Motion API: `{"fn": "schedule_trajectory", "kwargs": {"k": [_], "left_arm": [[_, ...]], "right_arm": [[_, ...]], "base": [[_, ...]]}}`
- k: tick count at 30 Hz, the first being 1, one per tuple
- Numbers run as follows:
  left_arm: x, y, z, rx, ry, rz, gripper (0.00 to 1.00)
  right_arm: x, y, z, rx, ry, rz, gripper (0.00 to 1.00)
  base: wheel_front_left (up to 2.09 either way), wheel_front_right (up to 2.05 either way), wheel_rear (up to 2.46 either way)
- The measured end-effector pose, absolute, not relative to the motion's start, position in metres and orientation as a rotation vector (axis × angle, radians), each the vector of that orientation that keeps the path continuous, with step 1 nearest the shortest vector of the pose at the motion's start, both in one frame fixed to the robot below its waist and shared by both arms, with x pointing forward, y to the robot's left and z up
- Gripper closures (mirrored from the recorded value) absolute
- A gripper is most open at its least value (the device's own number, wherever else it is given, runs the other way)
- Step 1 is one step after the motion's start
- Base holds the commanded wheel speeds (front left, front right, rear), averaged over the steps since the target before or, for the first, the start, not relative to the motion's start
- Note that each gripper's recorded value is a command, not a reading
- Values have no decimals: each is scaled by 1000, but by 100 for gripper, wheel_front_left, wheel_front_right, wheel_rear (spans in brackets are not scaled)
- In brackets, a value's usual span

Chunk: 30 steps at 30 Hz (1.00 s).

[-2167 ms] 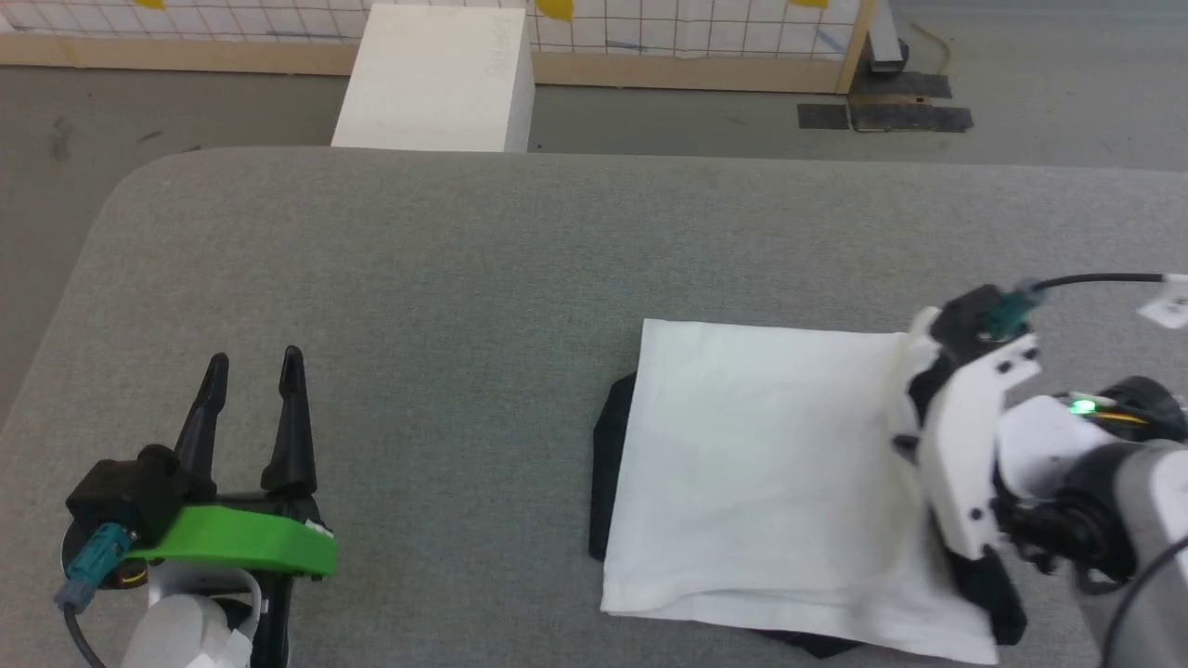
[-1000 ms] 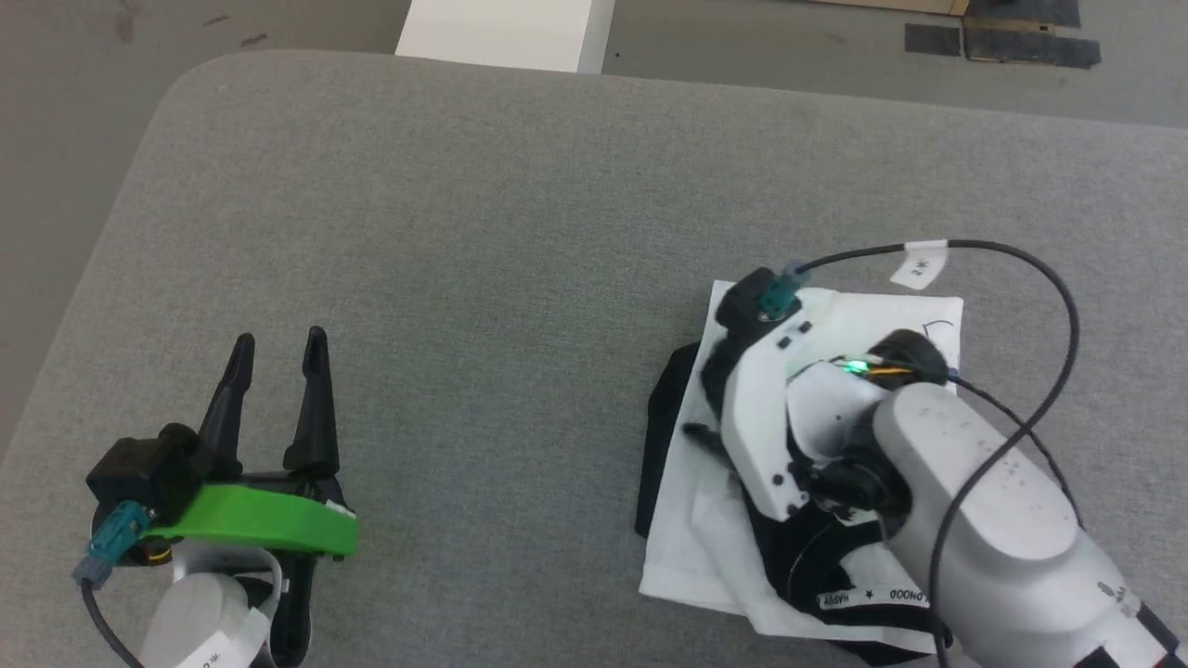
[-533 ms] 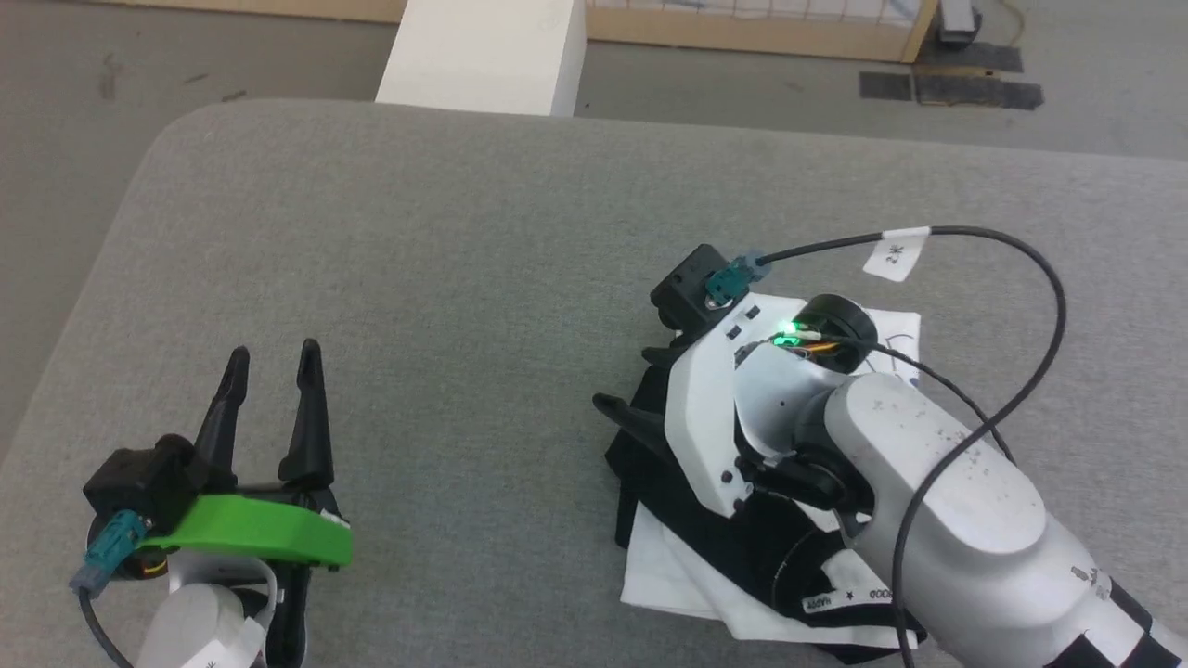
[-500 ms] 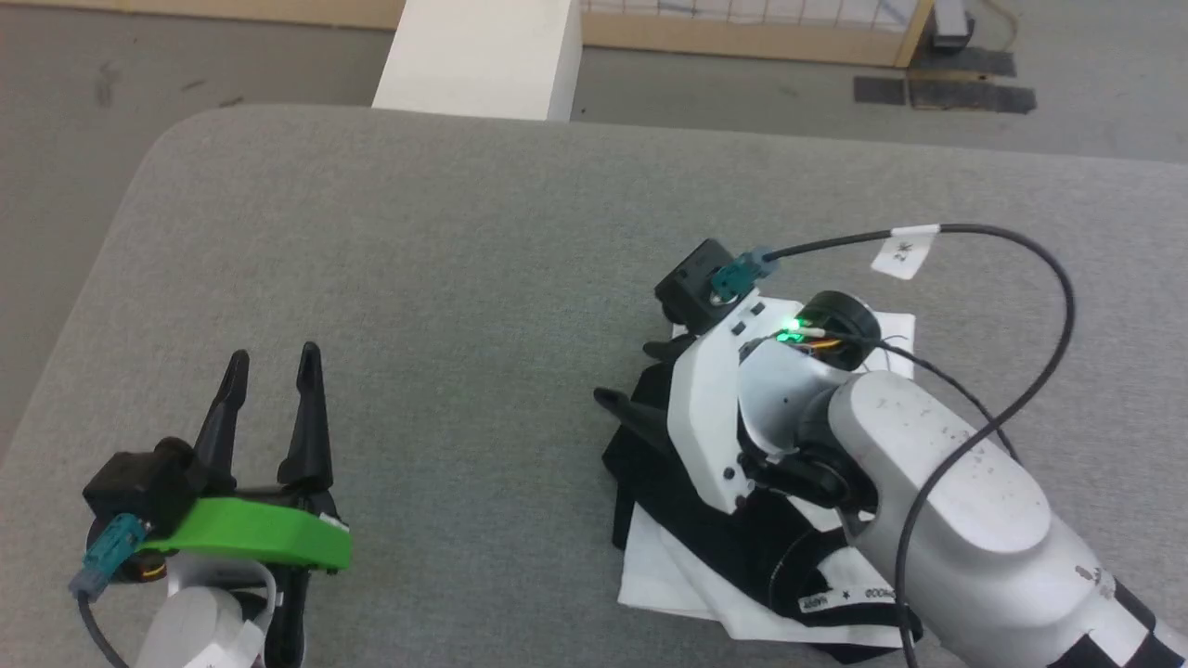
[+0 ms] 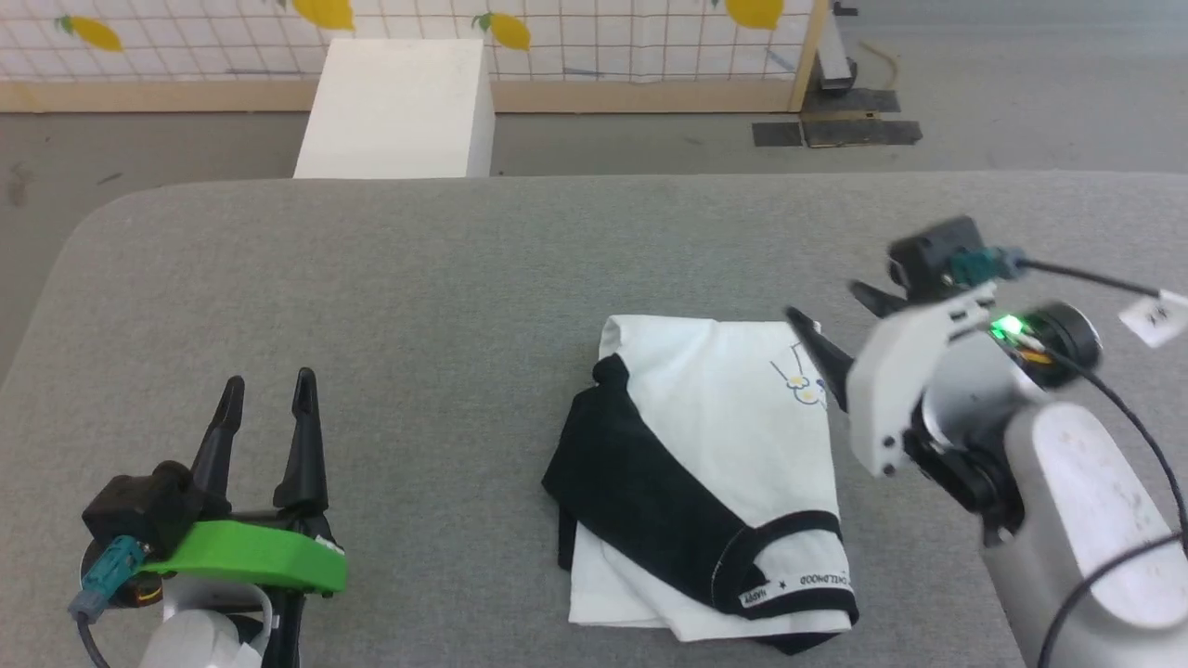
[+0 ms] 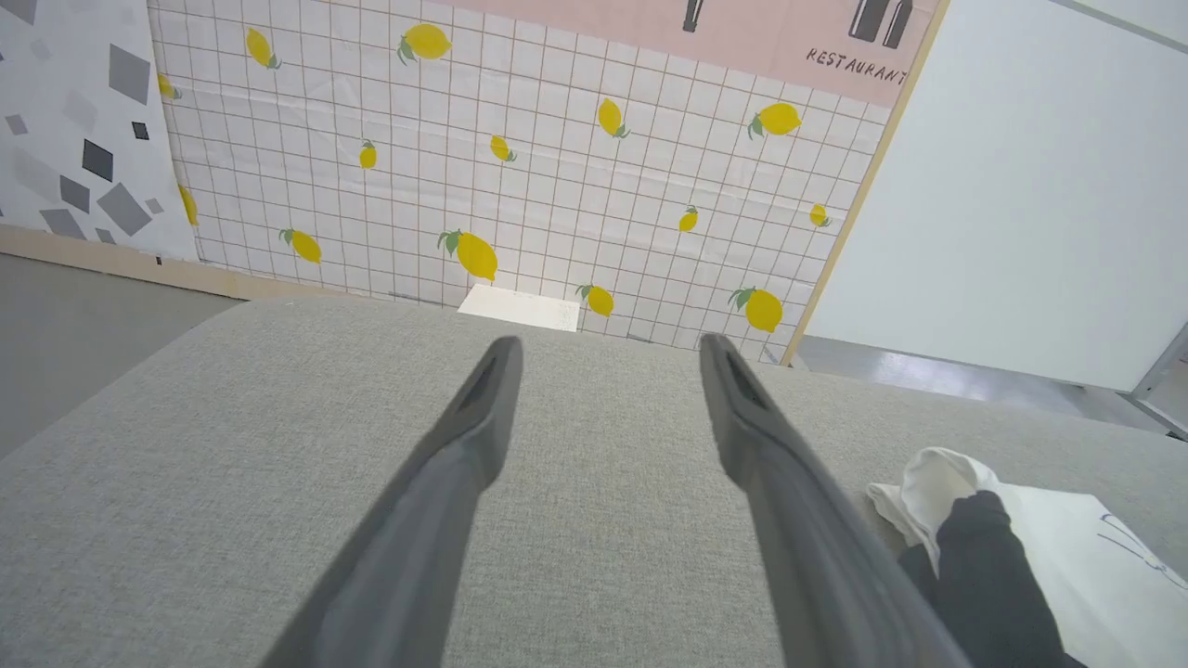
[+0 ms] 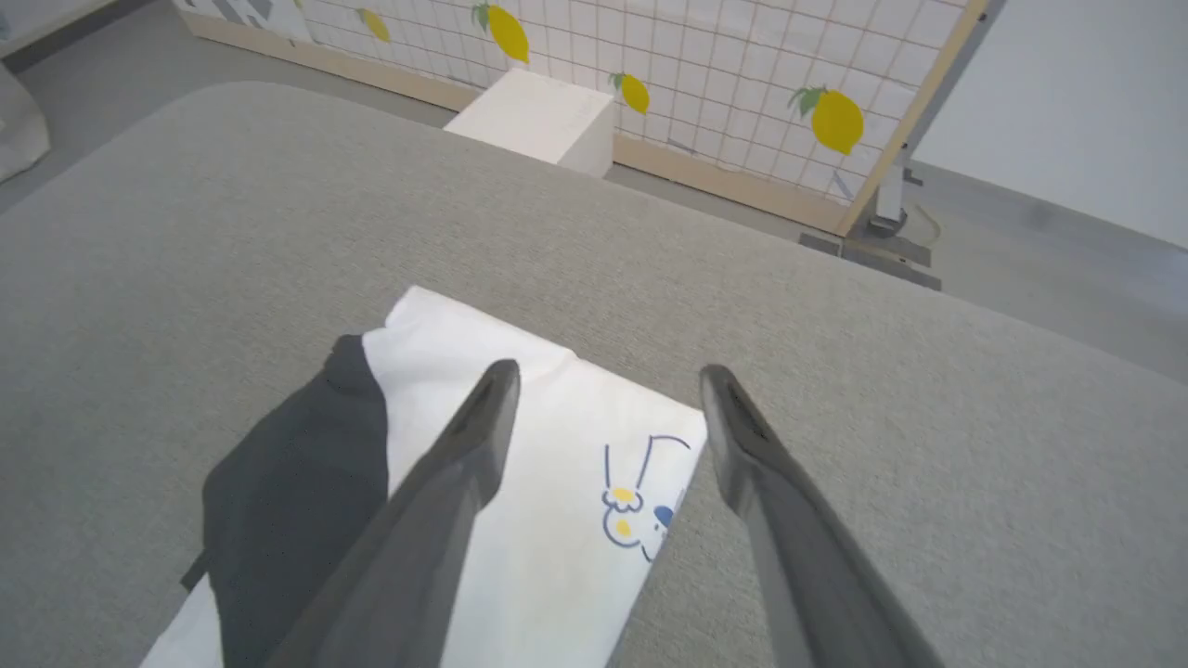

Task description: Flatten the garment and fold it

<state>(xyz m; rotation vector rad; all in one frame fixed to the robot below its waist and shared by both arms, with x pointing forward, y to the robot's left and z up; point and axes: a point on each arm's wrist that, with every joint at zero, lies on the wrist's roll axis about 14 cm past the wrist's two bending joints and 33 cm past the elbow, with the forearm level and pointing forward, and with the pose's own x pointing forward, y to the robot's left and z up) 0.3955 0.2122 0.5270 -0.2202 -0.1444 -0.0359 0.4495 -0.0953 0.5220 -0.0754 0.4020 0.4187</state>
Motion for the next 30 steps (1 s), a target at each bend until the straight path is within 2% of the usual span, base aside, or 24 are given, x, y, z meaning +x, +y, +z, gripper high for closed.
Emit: {"fn": "schedule_trajectory", "kwargs": {"k": [4, 13, 22, 30], "left_arm": [[399, 206, 527, -223, -143, -54, 0], [403, 205, 509, -223, -94, -54, 0], [404, 215, 500, -221, -69, -23, 0], [405, 217, 497, -223, -61, -16, 0]], "right_arm": [[430, -122, 490, -74, 508, 311, 0], [406, -130, 424, -46, 721, 240, 0], [394, -110, 382, -9, 861, 299, 0], [392, -99, 374, -1, 887, 335, 0]], "base": [[0, 0, 0], [0, 0, 0], [0, 0, 0], [0, 0, 0]]}}
